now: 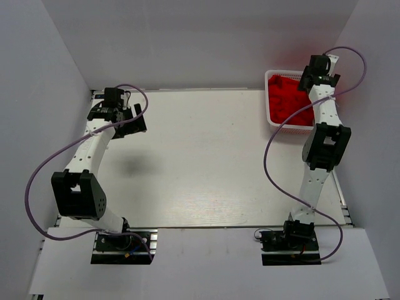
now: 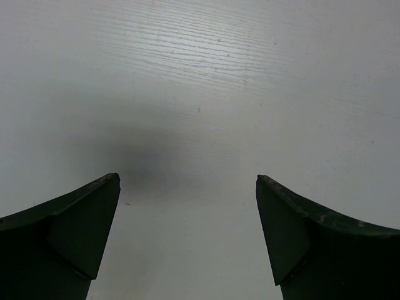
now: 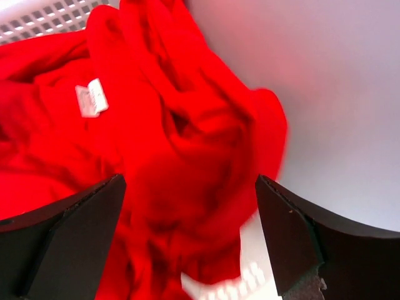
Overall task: Fold and stack the t-shirts
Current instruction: Grab crumpled tshirt from bin with the right arm, then move the tshirt to the center of the board
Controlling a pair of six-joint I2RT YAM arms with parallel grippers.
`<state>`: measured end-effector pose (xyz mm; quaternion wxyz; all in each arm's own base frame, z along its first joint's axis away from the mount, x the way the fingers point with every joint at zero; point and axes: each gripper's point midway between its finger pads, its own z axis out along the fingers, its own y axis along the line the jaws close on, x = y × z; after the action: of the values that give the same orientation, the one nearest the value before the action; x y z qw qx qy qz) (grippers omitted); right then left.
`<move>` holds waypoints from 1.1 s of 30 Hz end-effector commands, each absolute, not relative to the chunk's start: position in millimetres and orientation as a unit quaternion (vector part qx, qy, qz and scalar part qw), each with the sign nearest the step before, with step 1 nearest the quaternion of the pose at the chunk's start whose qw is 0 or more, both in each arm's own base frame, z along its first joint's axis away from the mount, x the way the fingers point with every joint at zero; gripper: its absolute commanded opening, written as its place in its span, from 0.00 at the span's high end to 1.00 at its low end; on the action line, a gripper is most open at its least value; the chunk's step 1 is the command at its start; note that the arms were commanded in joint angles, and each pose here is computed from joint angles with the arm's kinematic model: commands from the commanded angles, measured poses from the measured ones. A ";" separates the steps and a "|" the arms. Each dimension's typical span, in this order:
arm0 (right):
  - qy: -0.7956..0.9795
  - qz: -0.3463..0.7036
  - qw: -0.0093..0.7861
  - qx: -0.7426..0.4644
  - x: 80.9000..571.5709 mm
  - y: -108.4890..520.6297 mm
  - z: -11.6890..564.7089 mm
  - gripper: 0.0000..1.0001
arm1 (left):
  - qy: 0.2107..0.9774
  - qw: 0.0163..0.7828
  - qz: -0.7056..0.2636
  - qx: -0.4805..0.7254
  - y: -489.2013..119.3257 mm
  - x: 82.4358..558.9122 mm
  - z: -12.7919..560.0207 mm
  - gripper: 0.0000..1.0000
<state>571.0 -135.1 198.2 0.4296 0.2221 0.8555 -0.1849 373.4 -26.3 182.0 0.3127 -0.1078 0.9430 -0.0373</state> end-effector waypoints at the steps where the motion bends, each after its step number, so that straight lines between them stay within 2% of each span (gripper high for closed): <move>1: 0.841 -0.189 0.470 0.191 606.6 -148.3 190.8 0.10 | 0.937 0.328 -0.055 -0.106 -33.8 389.5 190.0 0.00; 6: 0.838 -0.197 0.467 0.201 618.6 -163.5 162.7 0.12 | 0.944 0.297 -0.085 -0.114 -46.6 401.0 170.7 0.00; 8: 0.841 -0.178 0.470 0.200 622.6 -160.7 156.3 0.30 | 0.945 0.293 -0.091 -0.117 -49.6 408.6 168.5 0.00; 9: 0.842 -0.174 0.470 0.199 622.9 -160.2 154.2 0.42 | 0.945 0.293 -0.091 -0.117 -49.7 411.0 168.2 0.00; 10: 0.840 -0.169 0.474 0.204 623.3 -159.0 157.9 0.64 | 0.943 0.298 -0.097 -0.115 -51.5 413.6 173.4 0.00; 12: 0.836 -0.168 0.484 0.197 623.5 -156.0 170.8 0.81 | 0.944 0.294 -0.096 -0.115 -51.5 414.2 169.9 0.00; 13: 0.837 -0.154 0.492 0.185 626.2 -150.4 176.4 0.95 | 0.942 0.299 -0.097 -0.115 -51.7 416.6 171.0 0.00; 14: 0.828 -0.152 0.507 0.184 623.7 -149.2 198.3 1.00 | 0.942 0.299 -0.097 -0.115 -51.7 416.6 171.1 0.00; 16: 0.822 -0.142 0.522 0.177 623.5 -143.7 214.8 1.00 | 0.939 0.309 -0.099 -0.114 -51.8 418.8 176.2 0.00; 21: 0.775 -0.124 0.599 0.157 604.5 -132.8 318.1 1.00 | 0.934 0.323 -0.097 -0.119 -50.0 419.3 183.1 0.00; 23: 0.767 -0.115 0.618 0.132 602.4 -122.3 339.2 1.00 | 0.929 0.335 -0.106 -0.115 -52.8 421.8 187.9 0.00; 24: 0.748 -0.114 0.641 0.129 589.7 -118.9 372.6 1.00 | 0.925 0.343 -0.117 -0.111 -56.4 423.0 194.2 0.00; 29: 0.697 -0.077 0.711 0.059 558.4 -80.3 460.1 1.00 | 0.915 0.366 -0.137 -0.101 -62.3 423.4 212.7 0.00; 33: 0.664 0.008 0.747 -0.022 533.4 -25.8 505.2 1.00 | 0.907 0.386 -0.129 -0.104 -57.6 420.3 225.3 0.00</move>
<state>553.0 -70.3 436.2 0.6803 0.0596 0.7289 -0.0486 421.2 -54.5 184.9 0.3338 -0.1113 0.9291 -0.1139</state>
